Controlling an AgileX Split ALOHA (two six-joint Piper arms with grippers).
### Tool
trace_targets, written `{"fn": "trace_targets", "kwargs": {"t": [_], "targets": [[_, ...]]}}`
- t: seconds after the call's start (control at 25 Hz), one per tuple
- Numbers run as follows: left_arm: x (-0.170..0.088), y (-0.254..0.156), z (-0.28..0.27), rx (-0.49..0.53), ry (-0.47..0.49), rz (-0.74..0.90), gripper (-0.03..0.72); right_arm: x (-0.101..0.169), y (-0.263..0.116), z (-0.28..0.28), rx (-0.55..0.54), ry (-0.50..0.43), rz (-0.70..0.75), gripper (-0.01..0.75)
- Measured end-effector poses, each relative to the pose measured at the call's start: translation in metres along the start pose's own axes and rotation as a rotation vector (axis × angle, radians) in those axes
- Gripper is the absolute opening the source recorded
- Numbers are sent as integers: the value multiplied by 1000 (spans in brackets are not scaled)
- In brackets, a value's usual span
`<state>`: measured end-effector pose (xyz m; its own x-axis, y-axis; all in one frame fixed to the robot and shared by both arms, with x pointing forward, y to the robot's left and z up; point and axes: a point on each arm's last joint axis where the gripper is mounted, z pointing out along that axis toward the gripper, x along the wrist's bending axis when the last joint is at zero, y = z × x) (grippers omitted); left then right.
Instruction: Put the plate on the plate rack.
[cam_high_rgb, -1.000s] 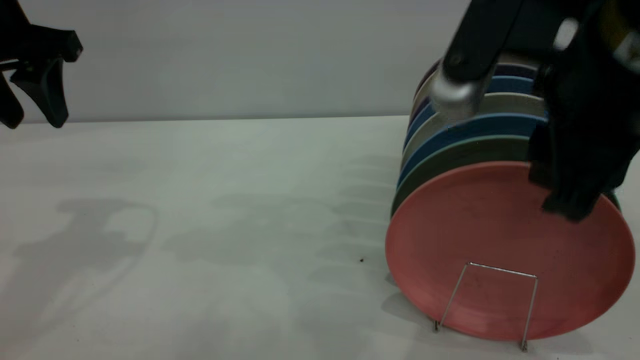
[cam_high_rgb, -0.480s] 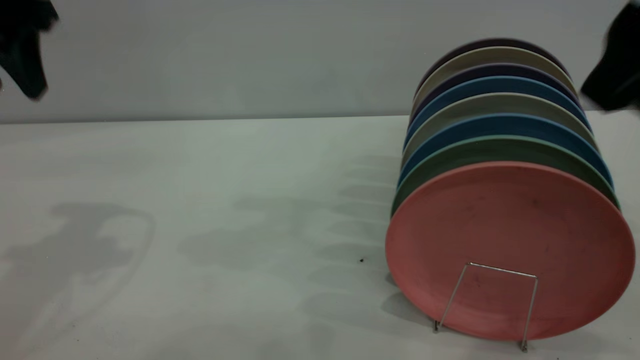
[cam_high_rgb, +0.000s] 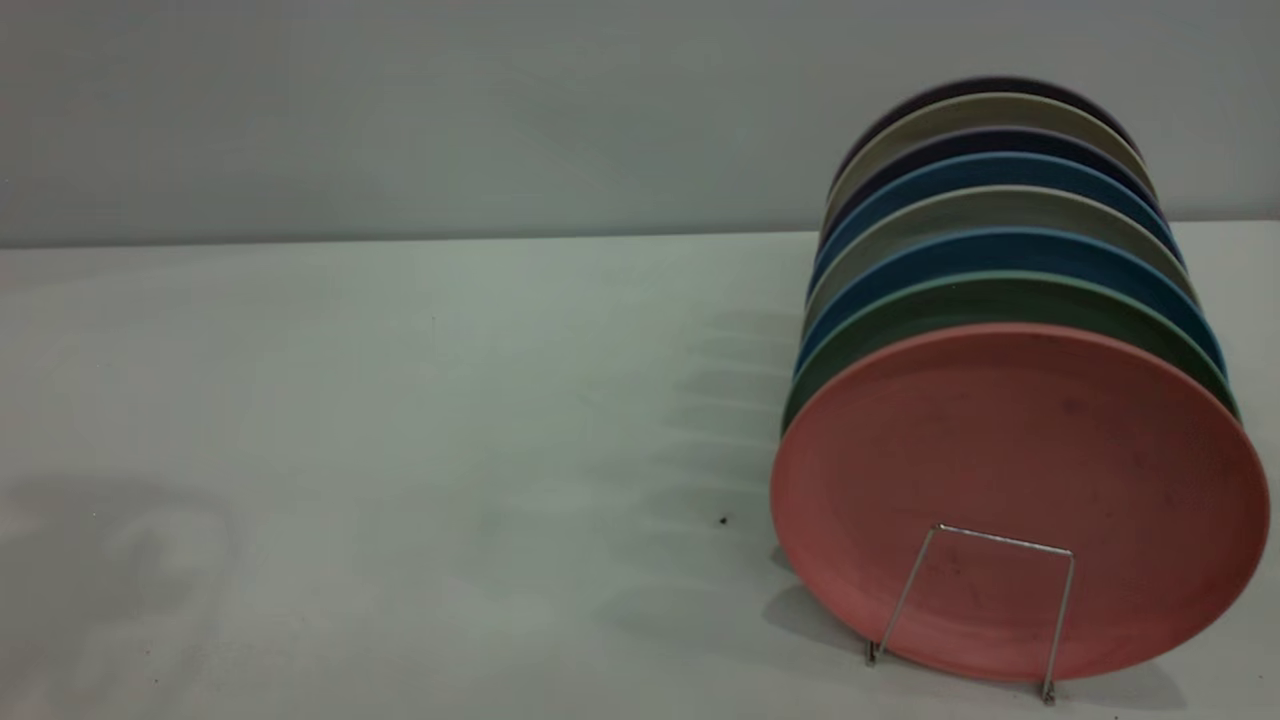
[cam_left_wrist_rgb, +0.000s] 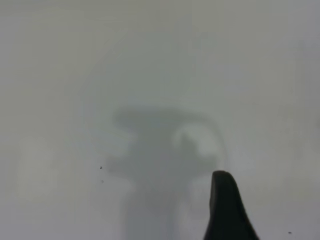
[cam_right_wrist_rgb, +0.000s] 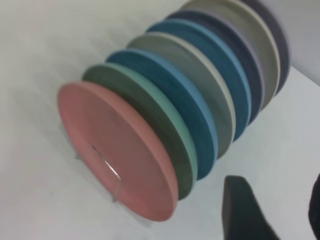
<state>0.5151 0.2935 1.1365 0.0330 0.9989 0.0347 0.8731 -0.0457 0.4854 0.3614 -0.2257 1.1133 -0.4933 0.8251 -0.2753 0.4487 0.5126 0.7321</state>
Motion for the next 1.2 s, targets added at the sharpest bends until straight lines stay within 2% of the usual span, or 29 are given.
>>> {"fn": "trace_targets", "kwargs": {"t": [0.32,0.44,0.76,0.96,1.2], "targets": [[3,-45,-90,-134,3,-3,487,-9,-29,-54,-88,80,81,316],[4,-68,-121,-189,4,-7,487,-8,-42,-68,-83,136,77,316],[5,-130,-183,-422,12,17,487,2,-67,-87,-37,286,58,316],[1,-178,-175,-442,-14,34,487,8,-86,-87,-36,338,67,316],[-5,-228,-132,-375,-68,33,487,16,-116,-71,-1,340,63,316]]}}
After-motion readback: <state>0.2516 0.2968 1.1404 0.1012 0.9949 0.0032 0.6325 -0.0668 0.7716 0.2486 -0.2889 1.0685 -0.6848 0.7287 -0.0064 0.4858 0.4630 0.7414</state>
